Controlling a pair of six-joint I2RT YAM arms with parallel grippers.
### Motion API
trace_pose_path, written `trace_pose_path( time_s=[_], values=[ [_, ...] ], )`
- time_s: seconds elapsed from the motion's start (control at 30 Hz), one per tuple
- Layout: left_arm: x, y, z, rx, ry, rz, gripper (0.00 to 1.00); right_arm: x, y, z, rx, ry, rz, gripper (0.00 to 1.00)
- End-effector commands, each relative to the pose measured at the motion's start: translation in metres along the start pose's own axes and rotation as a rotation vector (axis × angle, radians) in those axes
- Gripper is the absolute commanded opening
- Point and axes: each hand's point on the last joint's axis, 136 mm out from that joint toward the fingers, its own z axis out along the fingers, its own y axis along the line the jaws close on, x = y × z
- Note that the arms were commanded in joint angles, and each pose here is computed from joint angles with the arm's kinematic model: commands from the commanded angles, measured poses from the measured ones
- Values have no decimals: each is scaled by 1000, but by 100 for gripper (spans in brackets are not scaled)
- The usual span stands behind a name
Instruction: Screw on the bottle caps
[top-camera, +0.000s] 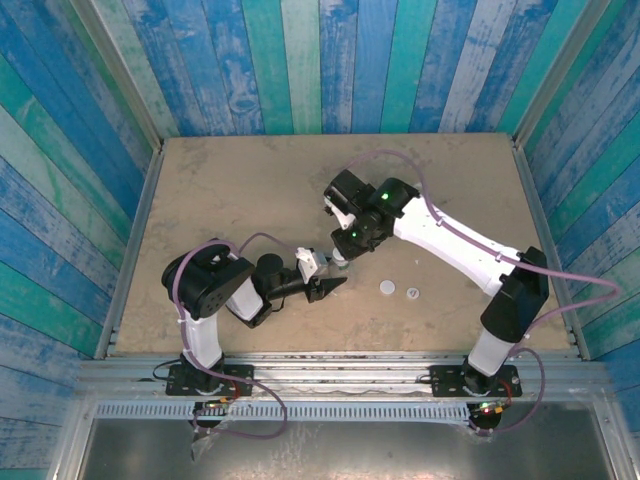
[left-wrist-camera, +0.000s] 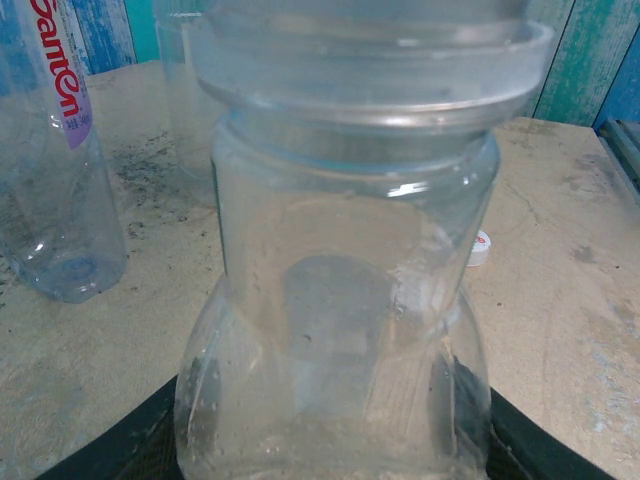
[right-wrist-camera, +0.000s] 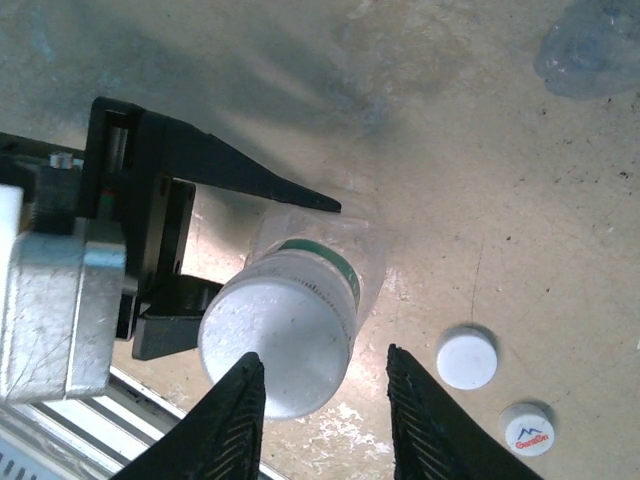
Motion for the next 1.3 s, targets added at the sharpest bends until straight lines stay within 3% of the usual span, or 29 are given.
trace_pose_path(
  time_s=[0.0, 0.57, 1.0, 1.27],
  values=[
    [21, -1, 0, 6, 59, -44, 56, 5, -5, 11, 22, 32, 0, 34],
    [21, -1, 0, 5, 59, -43, 56, 28, -5, 32, -54, 86, 30, 28],
    [22, 1, 0, -6, 63, -57, 55, 46, 10, 20, -253, 64, 97, 8],
    [22, 0, 2, 3, 66, -58, 55, 51, 10, 7, -274, 20, 96, 13]
  ],
)
